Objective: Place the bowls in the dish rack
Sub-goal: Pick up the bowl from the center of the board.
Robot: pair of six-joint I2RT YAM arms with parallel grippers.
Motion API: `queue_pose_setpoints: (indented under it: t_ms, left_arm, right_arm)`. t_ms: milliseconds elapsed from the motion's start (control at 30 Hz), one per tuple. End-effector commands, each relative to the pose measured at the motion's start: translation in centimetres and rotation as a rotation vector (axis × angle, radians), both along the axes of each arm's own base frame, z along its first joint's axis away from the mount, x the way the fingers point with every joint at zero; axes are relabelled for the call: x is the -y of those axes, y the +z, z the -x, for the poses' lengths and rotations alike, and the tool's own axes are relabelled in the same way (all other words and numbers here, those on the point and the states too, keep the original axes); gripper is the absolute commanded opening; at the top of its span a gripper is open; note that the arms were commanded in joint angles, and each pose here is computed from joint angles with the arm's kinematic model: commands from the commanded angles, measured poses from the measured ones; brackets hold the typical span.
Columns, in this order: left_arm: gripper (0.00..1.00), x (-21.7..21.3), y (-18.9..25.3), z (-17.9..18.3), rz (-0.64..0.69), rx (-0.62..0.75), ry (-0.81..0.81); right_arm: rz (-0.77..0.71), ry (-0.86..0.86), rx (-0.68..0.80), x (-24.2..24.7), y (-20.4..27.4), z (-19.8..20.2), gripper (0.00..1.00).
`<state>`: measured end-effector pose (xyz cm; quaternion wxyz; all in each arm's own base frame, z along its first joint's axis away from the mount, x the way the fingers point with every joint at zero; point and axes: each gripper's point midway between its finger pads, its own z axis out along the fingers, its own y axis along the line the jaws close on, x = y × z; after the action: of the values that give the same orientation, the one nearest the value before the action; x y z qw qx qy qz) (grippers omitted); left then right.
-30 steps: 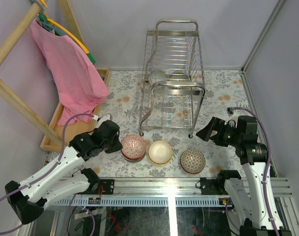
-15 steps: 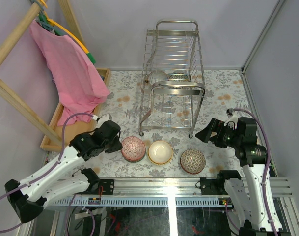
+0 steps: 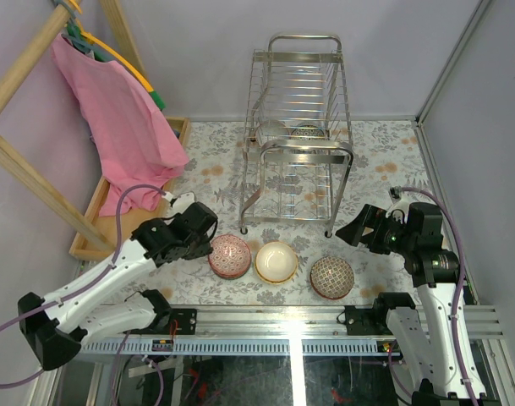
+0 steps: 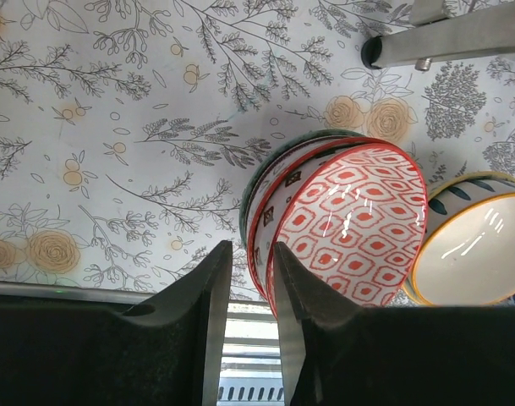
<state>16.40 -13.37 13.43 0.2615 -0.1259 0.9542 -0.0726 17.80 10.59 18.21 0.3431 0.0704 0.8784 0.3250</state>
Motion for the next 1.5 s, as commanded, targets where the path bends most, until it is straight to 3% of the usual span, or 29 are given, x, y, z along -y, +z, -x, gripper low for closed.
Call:
queue_pose_setpoints:
  t_ms: [0, 767, 1200, 1467]
  left_arm:
    - [0.26, -0.6, 0.4, -0.6, -0.058, 0.018, 0.009]
    - [0.23, 0.6, -0.7, -1.2, -0.116, -0.002, -0.014]
    - [0.00, 1.7, -0.8, -1.7, -0.130, 0.001, -0.036]
    - [0.00, 1.9, 1.8, -1.6, -0.133, 0.054, -0.045]
  right_arm:
    - [-0.039, 0.037, 0.021, -0.8, 0.7, 0.2, 0.99]
    - [-0.050, 0.061, 0.036, -1.1, 0.8, 0.5, 0.99]
    - [-0.056, 0.067, 0.039, -1.2, 0.6, 0.6, 0.99]
    - [-0.059, 0.070, 0.040, -1.2, 0.6, 0.6, 0.99]
